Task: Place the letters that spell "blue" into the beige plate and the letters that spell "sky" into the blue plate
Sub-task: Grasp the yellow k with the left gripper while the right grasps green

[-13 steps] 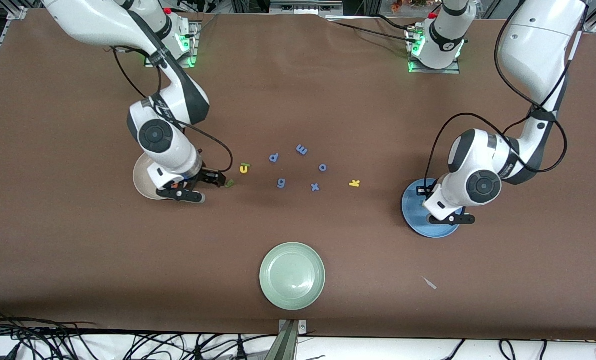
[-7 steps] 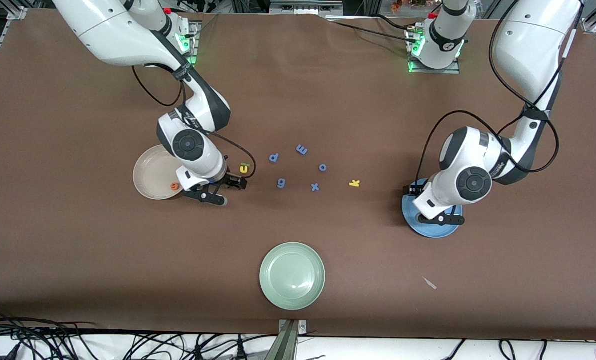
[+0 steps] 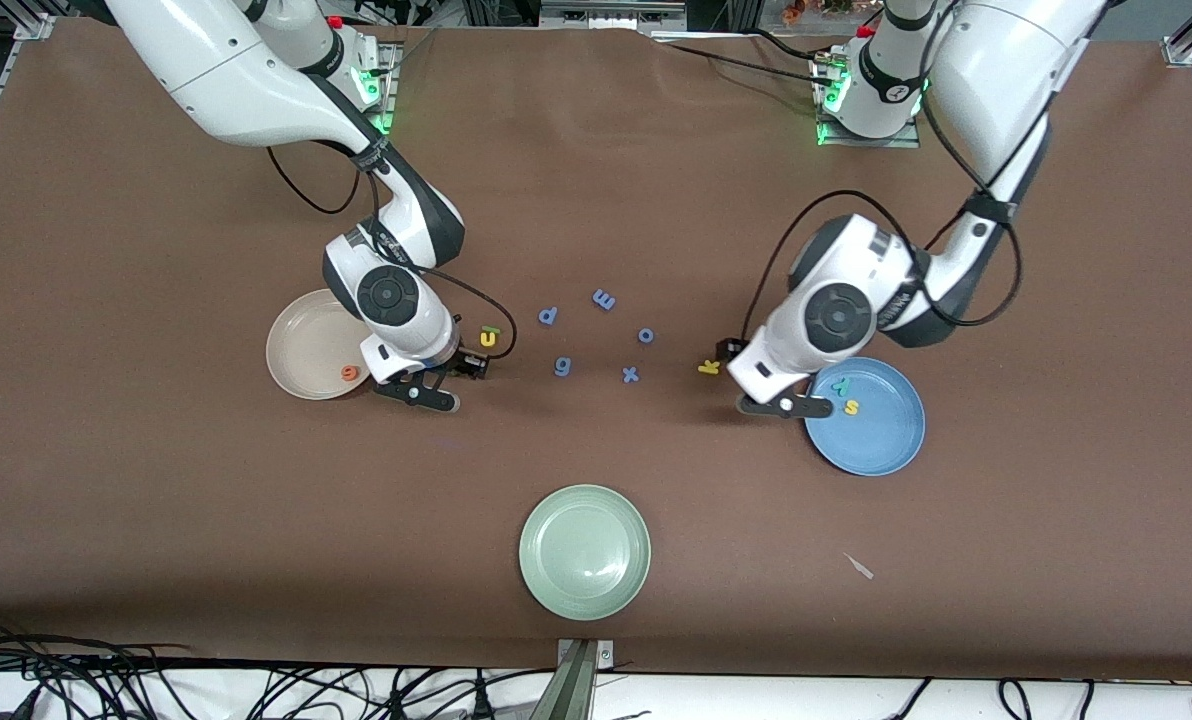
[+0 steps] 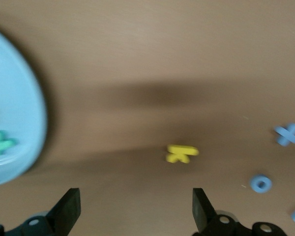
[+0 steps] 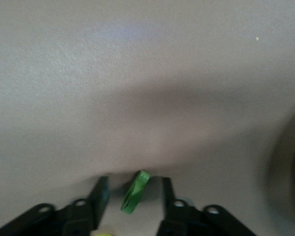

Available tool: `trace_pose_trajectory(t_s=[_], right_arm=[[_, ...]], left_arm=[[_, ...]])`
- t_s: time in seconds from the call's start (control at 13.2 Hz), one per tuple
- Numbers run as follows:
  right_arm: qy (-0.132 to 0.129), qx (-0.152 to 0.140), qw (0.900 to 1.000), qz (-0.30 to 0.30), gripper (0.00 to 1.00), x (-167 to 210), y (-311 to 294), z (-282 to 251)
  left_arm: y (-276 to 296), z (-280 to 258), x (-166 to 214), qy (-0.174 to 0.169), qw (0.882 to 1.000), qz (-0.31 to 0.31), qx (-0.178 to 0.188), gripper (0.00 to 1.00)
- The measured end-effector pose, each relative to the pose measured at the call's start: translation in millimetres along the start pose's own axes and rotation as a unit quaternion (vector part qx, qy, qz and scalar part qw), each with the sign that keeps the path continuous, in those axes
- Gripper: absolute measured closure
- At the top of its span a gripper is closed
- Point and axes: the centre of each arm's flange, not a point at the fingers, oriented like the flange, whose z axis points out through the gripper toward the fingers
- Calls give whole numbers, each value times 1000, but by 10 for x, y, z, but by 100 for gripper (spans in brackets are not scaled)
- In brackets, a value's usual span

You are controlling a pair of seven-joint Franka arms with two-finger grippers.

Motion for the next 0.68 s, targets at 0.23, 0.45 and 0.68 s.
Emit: trace_pose_trajectory(t_s=[0.23, 0.45, 0.68], right_arm=[[0, -1, 1000, -1, 91, -4, 3, 15], [6, -13, 1000, -13, 91, 51, 53, -132], [-4, -63, 996, -67, 91, 221, 408, -561]], left_arm=[[296, 286, -7, 17, 1000, 18, -16, 0], [338, 553, 17, 26, 999, 43, 3, 2], [382, 663, -7, 24, 998, 54, 12, 4]])
